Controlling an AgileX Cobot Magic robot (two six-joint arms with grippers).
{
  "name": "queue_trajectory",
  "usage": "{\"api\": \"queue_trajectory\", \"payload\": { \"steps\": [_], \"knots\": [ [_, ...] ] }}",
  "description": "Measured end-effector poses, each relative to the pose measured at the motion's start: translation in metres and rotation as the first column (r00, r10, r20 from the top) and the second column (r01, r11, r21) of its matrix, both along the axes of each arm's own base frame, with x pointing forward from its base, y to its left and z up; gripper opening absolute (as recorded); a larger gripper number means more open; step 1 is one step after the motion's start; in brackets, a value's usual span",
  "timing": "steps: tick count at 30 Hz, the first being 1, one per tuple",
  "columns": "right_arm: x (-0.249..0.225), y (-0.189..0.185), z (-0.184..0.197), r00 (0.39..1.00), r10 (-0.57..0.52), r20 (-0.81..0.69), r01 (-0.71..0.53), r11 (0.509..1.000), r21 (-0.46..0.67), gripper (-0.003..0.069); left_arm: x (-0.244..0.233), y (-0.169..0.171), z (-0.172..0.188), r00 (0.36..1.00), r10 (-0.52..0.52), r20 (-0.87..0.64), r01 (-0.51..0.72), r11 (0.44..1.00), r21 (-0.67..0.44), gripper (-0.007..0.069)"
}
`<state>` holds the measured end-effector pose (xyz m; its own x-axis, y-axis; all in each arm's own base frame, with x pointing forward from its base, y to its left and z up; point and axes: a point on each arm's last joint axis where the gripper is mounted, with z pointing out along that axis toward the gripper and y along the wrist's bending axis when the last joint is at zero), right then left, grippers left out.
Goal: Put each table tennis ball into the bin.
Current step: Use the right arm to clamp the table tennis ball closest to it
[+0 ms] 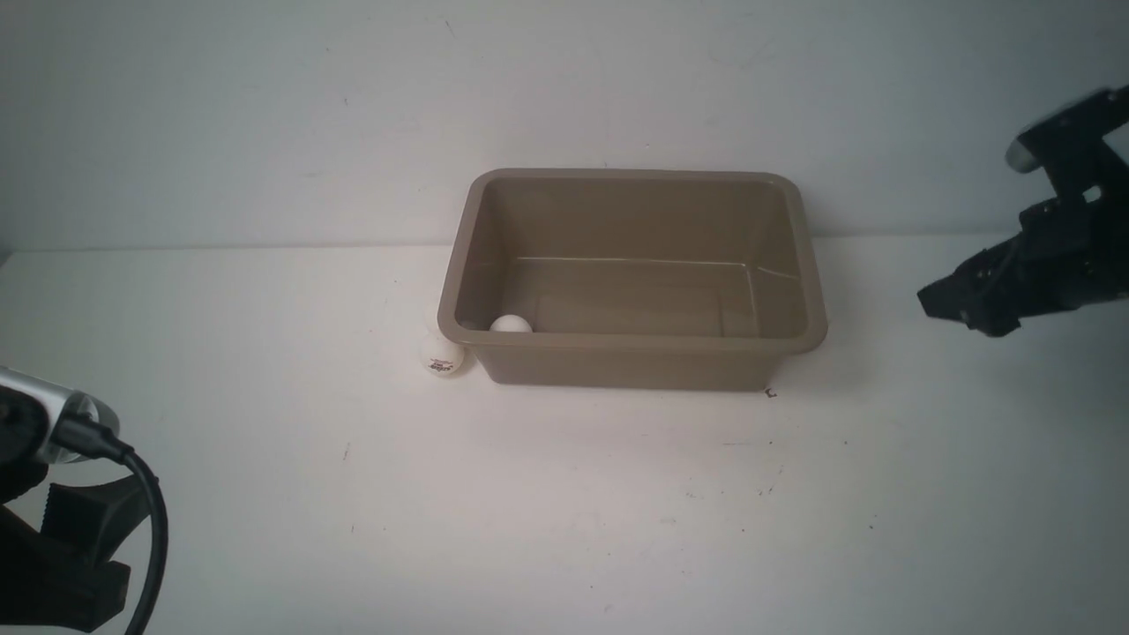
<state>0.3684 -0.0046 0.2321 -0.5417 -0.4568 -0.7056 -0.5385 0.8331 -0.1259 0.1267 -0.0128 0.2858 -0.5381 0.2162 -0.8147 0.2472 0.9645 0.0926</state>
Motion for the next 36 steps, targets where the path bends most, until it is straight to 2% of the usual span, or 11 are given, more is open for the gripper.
{"api": "queue_trajectory", "payload": {
  "steps": [6, 14, 20, 24, 25, 28, 31, 36],
  "knots": [
    [0.005, 0.001, 0.006, 0.994, 0.039, 0.100, -0.037, 0.999, -0.024, 0.0480, 0.001, 0.000, 0.001, 1.000, 0.005, 0.015, -0.005, 1.000, 0.000, 0.0468],
    [0.010, 0.003, 0.014, 0.988, 0.002, 0.154, -0.010, 0.999, 0.051, 0.0480, 0.001, 0.001, 0.002, 1.000, 0.007, 0.021, -0.007, 1.000, 0.001, 0.0468],
    [0.023, -0.007, 0.041, 0.971, -0.045, 0.235, 0.031, 0.997, 0.065, 0.0480, 0.001, 0.001, 0.002, 1.000, 0.007, 0.021, -0.007, 1.000, 0.001, 0.0468],
    [0.030, -0.035, 0.045, 0.960, -0.135, 0.244, 0.109, 0.987, 0.118, 0.0480, 0.001, 0.000, 0.001, 1.000, 0.006, 0.020, -0.006, 1.000, 0.001, 0.0468],
    [0.032, -0.053, 0.041, 0.954, -0.198, 0.226, 0.161, 0.972, 0.171, 0.0480, 0.001, 0.000, 0.001, 1.000, 0.006, 0.019, -0.006, 1.000, 0.001, 0.0468],
    [0.034, -0.075, 0.027, 0.949, -0.265, 0.170, 0.209, 0.934, 0.289, 0.0480, 0.001, 0.000, 0.001, 1.000, 0.005, 0.017, -0.005, 1.000, 0.001, 0.0468],
    [0.037, -0.085, 0.009, 0.957, -0.272, 0.105, 0.209, 0.891, 0.403, 0.0480, 0.001, 0.000, 0.001, 1.000, 0.005, 0.017, -0.005, 1.000, 0.001, 0.0468],
    [0.043, -0.077, -0.022, 0.979, -0.202, 0.022, 0.169, 0.869, 0.464, 0.0480, 0.001, 0.000, 0.001, 1.000, 0.005, 0.017, -0.005, 1.000, 0.001, 0.0468]
  ]
}}
